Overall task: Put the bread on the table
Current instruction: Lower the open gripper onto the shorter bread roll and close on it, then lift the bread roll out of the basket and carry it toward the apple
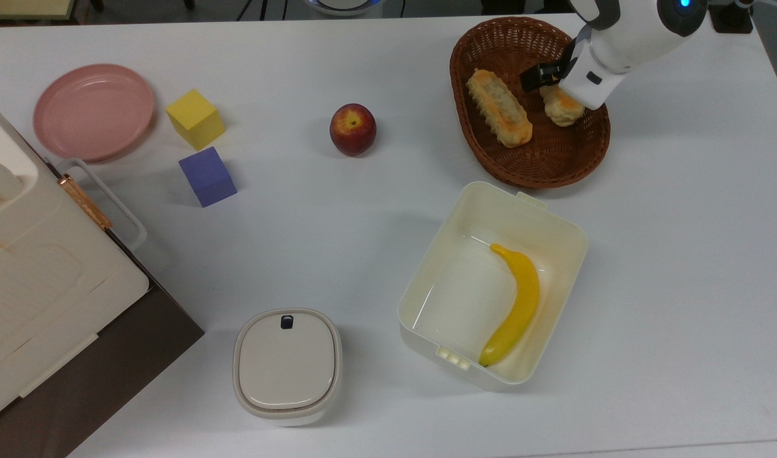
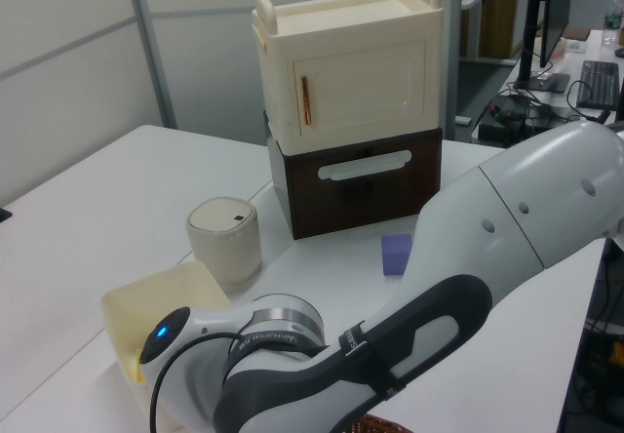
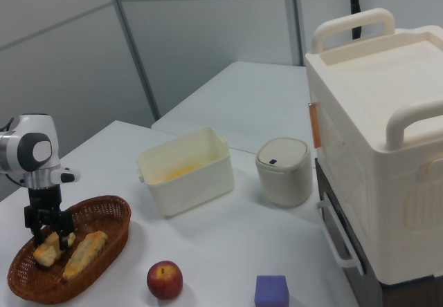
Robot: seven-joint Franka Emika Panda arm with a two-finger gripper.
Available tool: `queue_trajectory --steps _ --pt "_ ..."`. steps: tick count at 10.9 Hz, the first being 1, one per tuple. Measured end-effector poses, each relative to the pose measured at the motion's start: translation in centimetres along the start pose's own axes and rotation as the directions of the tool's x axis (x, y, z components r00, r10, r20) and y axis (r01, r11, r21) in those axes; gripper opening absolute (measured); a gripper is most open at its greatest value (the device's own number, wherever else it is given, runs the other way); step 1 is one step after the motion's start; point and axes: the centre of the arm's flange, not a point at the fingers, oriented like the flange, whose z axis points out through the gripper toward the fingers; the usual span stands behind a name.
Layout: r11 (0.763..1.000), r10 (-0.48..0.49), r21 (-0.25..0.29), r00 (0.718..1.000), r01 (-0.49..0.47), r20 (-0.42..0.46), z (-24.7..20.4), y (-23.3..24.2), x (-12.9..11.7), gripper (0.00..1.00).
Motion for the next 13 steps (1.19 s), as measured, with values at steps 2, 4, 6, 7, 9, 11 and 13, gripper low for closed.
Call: queue_trajectory --steps 2,4,6,7,9,11,13 --pt "1.000 -0.009 -0.003 1.000 0.009 -0.001 0.0 -0.5 -0.2 1.00" --pt "1.000 -0.012 0.001 1.000 0.012 -0.013 -0.7 -0.6 -0.5 1.00" --pt "1.000 -0.012 0.003 1.000 0.013 -0.018 -1.0 -0.6 -0.6 1.00" --pt "1.000 -0.012 0.000 1.000 0.012 -0.011 -0.6 -0.6 -0.5 1.00" --pt "1.000 -0.009 -0.001 1.000 0.009 -0.008 0.4 -0.7 0.1 1.00" --pt "1.000 -0.007 -0.002 1.000 0.007 -0.009 1.2 -0.8 0.7 1.00" --pt "1.000 -0.004 -0.001 1.000 0.004 -0.007 1.3 -0.6 0.8 0.94"
